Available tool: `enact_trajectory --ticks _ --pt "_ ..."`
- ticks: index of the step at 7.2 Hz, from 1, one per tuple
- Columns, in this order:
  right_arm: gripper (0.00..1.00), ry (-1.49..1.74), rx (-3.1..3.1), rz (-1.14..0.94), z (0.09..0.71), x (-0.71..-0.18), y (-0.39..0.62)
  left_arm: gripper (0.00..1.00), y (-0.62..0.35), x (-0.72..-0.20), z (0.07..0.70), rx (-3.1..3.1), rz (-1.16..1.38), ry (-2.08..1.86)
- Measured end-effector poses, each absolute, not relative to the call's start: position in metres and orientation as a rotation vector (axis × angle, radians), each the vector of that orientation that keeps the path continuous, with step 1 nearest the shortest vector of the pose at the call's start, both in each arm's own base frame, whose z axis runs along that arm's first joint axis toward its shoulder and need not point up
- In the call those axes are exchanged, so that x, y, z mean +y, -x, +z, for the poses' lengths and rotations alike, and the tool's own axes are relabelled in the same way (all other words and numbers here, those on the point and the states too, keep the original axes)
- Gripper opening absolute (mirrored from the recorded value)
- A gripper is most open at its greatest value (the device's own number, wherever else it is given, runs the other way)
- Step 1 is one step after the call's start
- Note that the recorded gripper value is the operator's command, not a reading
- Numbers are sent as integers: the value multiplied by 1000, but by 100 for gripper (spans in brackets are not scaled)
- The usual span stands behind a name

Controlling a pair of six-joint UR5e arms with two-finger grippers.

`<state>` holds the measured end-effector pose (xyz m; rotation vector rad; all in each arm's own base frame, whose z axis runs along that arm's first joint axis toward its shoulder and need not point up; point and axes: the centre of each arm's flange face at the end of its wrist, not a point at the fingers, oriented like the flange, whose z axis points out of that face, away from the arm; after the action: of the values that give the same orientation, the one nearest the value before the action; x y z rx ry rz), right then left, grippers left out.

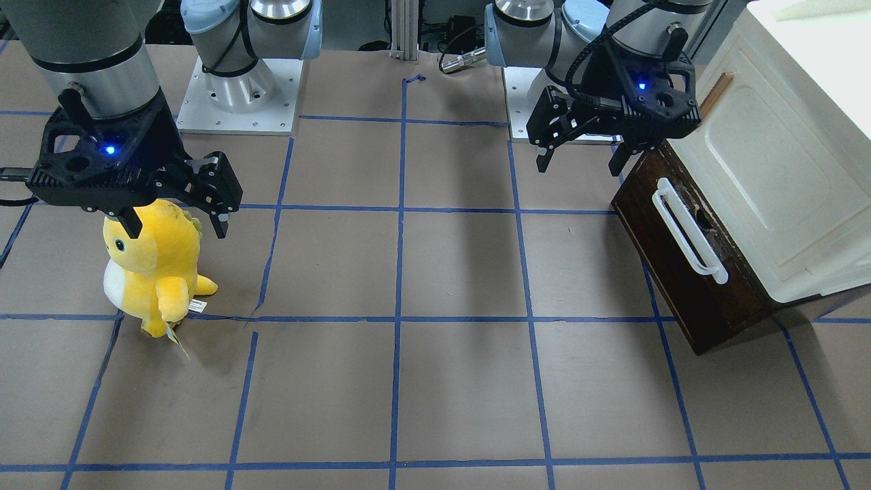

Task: Pull drawer sideways
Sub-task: 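Move the left gripper down toward the white drawer handle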

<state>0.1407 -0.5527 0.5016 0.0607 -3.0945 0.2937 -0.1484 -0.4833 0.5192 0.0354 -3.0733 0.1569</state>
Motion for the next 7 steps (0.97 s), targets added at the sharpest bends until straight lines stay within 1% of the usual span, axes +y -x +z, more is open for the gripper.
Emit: enact_trajectory --ticks 7 --pt "100 -61 -3095 294 502 -553 -141 100 145 -474 522 -3111 105 -46"
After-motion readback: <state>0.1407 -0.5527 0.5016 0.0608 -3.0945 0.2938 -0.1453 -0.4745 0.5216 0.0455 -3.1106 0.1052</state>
